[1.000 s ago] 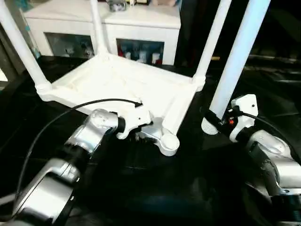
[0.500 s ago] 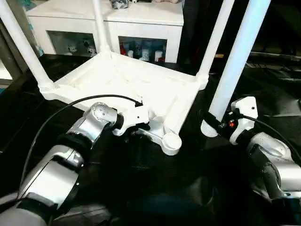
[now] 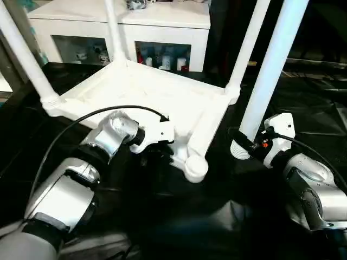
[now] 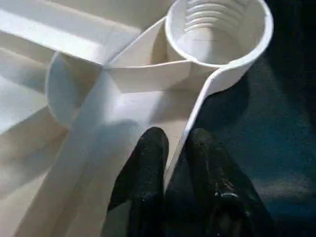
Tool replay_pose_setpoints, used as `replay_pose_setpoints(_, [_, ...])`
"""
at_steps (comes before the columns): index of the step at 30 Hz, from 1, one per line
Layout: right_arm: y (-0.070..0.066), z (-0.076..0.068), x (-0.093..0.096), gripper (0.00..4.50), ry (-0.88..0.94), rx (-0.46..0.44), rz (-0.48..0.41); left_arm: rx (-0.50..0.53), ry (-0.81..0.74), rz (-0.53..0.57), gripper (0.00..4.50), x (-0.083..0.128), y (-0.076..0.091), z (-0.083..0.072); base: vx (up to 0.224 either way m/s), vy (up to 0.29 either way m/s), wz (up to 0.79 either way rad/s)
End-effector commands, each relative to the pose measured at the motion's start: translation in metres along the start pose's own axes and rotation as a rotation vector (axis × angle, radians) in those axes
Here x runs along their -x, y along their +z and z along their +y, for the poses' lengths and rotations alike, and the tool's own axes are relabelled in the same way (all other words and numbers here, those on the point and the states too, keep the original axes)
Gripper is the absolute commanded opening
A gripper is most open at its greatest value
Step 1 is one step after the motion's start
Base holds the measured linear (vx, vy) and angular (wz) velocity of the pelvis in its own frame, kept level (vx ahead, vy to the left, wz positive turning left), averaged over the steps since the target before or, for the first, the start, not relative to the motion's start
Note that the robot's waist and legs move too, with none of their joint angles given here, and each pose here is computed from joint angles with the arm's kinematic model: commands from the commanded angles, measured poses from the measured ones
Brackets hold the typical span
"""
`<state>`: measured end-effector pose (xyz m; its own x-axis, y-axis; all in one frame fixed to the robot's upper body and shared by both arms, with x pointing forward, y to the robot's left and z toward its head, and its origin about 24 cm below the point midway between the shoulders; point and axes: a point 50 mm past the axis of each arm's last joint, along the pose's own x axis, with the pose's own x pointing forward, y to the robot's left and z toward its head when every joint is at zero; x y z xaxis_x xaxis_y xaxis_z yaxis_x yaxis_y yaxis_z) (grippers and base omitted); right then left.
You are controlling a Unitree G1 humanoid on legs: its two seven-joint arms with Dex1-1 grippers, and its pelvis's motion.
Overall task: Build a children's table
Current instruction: Pick table leg
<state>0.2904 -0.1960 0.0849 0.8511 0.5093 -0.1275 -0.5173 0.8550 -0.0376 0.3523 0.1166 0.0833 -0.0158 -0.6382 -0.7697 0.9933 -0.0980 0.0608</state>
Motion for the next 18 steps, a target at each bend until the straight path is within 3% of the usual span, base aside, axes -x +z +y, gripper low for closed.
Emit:
replay_pose_setpoints(1, [0.006, 0.002, -0.001, 1.9, 0.021, 0.03, -0.019, 0.074, -0.086, 0.076, 0.53, -0.005, -0.014, -0.008, 0.0, 0.0, 0.0])
replay_pose_setpoints(7, [0.006, 0.001, -0.001, 1.9, 0.022, 0.036, -0.014, 0.132, -0.029, -0.036, 0.3, -0.009, 0.001, -0.002, 0.0, 0.0, 0.0])
replay_pose_setpoints(8, [0.006, 0.0, -0.002, 1.9, 0.019, 0.039, -0.012, 0.198, 0.012, -0.056, 0.22, -0.011, 0.004, 0.001, 0.0, 0.0, 0.0])
replay_pose_setpoints(10, [0.006, 0.0, -0.002, 1.9, 0.018, 0.041, -0.011, 0.229, 0.032, -0.057, 0.18, -0.012, 0.004, 0.002, 0.0, 0.0, 0.0])
replay_pose_setpoints(14, [0.005, 0.002, -0.002, 1.9, 0.015, 0.039, -0.012, 0.387, 0.153, -0.087, 0.06, -0.02, -0.002, 0.002, 0.0, 0.0, 0.0])
replay_pose_setpoints(18, [0.004, 0.004, -0.001, 1.9, 0.014, 0.034, -0.013, 0.385, 0.197, -0.138, 0.0, -0.026, -0.003, -0.002, 0.0, 0.0, 0.0])
